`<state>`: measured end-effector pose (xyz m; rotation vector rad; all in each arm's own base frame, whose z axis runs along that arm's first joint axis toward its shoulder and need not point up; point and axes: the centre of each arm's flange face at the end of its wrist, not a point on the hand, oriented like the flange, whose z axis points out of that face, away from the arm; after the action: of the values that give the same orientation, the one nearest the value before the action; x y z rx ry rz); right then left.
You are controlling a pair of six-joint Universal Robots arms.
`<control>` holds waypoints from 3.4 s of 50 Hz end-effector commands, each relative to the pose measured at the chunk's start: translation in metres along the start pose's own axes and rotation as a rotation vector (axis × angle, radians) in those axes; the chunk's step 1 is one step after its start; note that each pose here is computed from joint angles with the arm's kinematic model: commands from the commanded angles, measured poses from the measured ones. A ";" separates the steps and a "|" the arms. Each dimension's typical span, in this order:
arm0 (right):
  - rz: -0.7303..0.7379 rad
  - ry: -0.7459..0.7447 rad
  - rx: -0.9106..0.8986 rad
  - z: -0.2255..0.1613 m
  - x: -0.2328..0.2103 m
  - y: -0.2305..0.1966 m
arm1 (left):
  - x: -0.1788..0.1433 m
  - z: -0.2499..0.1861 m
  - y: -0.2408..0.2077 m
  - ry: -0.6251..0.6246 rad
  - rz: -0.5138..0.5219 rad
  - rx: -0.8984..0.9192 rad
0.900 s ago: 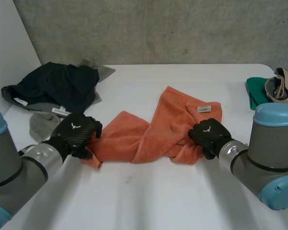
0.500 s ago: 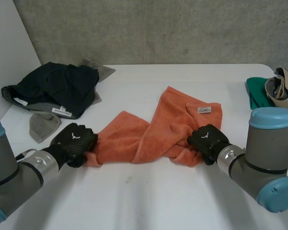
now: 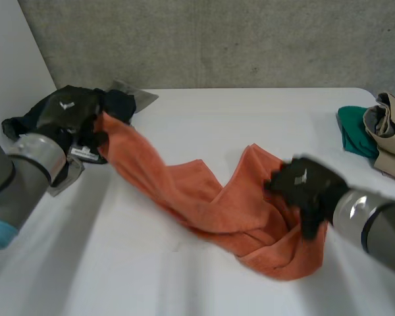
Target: Fold the laundry.
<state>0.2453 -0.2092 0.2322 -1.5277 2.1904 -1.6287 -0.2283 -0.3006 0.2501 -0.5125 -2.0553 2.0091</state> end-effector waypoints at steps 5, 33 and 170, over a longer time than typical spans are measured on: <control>0.009 0.098 0.178 0.045 0.038 -0.034 | 0.021 -0.019 -0.081 0.067 -0.093 0.115; -0.410 -0.001 0.199 0.225 0.013 0.041 | 0.049 -0.091 -0.139 0.181 -0.028 0.300; -0.081 0.212 -0.209 0.091 0.105 0.105 | -0.048 -0.013 0.056 -0.067 0.200 -0.360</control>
<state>0.1549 -0.3132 0.1715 -1.7534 2.5395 -1.4626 -0.1574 -0.2692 0.2023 -0.8940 -2.6135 1.5674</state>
